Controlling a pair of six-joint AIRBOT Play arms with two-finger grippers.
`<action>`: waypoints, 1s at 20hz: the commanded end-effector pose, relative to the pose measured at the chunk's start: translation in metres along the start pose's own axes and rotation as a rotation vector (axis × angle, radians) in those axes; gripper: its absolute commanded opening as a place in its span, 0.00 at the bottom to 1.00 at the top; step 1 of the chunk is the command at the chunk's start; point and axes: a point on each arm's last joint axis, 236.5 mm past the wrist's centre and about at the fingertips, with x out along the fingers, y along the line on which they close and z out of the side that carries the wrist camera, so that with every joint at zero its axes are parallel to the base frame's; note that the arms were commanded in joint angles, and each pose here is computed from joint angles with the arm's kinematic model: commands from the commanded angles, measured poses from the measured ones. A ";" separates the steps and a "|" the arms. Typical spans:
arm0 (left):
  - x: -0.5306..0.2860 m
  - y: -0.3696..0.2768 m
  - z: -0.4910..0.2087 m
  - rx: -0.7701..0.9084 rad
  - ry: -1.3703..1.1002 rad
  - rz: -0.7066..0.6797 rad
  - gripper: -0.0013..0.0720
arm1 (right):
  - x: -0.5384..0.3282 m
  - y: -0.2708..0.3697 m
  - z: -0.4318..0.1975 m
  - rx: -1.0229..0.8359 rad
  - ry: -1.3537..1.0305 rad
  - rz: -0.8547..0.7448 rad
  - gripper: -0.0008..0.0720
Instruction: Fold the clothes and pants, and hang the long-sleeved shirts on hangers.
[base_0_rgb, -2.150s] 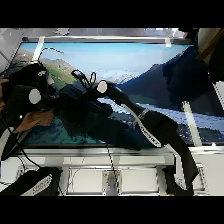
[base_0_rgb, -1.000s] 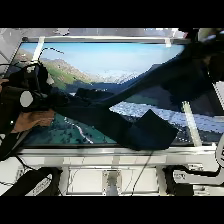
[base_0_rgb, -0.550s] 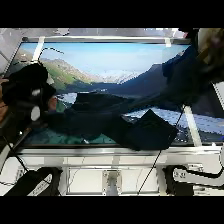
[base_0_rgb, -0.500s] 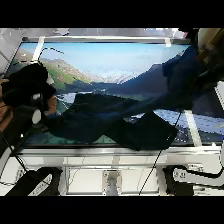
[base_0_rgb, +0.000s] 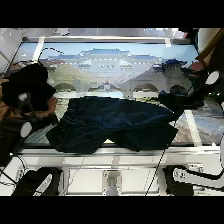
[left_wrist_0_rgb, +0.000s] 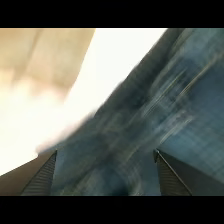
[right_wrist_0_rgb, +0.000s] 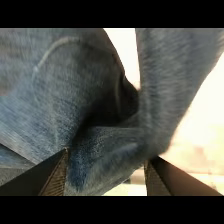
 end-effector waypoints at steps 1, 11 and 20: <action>-0.037 -0.036 0.101 -0.007 -0.297 -0.135 0.98 | -0.054 -0.001 0.037 -0.027 -0.174 -0.040 0.71; 0.156 -0.101 0.059 0.047 0.447 -0.287 0.84 | -0.128 -0.023 0.075 -0.135 -0.376 -0.201 0.71; 0.180 -0.114 0.056 0.093 0.453 -0.358 0.84 | -0.130 -0.023 0.079 -0.143 -0.392 -0.205 0.71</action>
